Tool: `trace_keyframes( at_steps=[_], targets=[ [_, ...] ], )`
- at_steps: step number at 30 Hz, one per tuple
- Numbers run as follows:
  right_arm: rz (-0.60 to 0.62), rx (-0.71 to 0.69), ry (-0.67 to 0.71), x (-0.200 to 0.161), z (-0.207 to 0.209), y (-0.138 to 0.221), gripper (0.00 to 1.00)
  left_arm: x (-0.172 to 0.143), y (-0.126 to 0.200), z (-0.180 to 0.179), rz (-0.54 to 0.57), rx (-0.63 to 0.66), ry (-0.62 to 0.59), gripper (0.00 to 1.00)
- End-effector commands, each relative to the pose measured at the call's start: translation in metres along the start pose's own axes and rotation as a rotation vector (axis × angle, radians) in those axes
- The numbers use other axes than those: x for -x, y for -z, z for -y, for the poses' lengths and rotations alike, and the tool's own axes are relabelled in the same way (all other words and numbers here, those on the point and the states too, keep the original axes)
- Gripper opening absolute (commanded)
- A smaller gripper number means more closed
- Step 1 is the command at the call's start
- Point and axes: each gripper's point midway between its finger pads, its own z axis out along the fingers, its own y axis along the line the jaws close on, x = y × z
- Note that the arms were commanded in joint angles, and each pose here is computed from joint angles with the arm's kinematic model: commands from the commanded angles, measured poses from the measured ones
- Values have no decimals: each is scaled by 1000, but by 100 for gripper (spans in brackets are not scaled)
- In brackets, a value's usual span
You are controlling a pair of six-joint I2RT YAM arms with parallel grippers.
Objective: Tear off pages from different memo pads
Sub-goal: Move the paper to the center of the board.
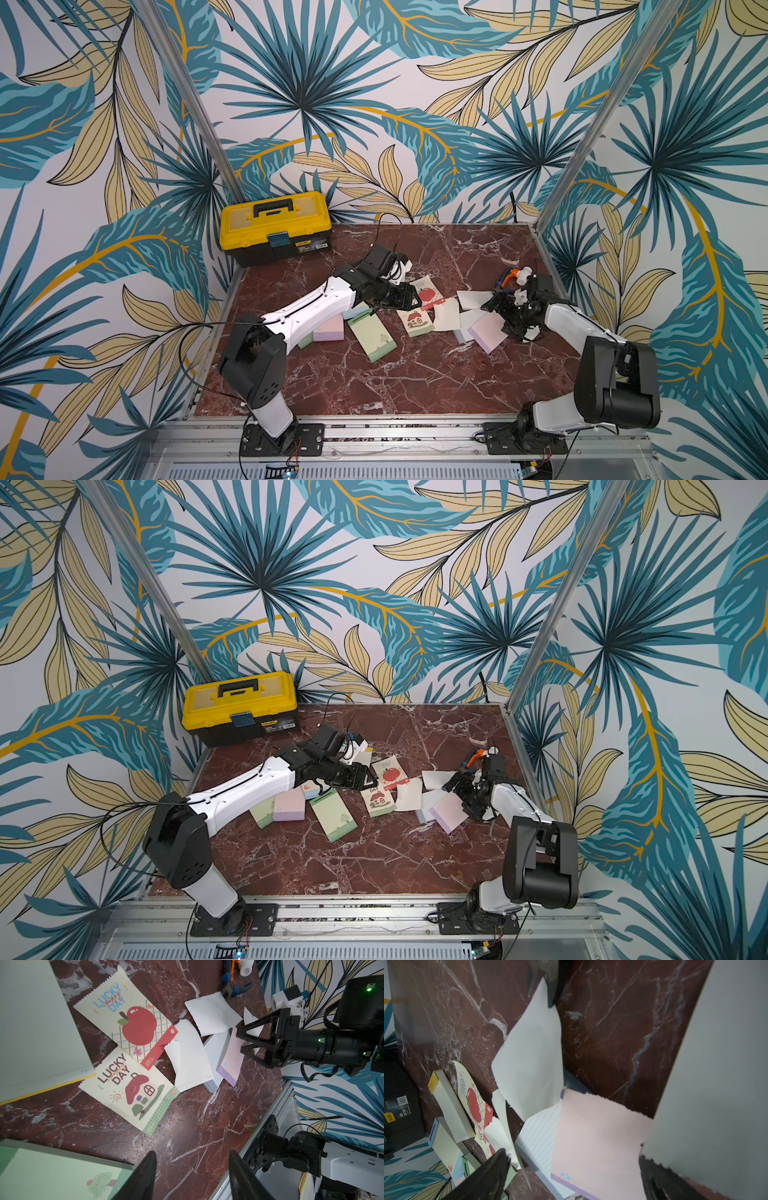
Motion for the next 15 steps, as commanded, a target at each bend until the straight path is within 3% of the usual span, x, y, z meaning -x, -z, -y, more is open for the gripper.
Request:
trace_keyframes(
  at_steps=[1,9,15],
  targets=[
    [-32,-286,-107,-22,76,-1,99,2,9,5,6,-1,-22,57],
    [-2,-345,-95,-9,79,23,99,0,14,3,1,18,-33,57],
    [71,-192,10,2,46,42,99,9,39,-6,68,69,-67,57]
  ],
)
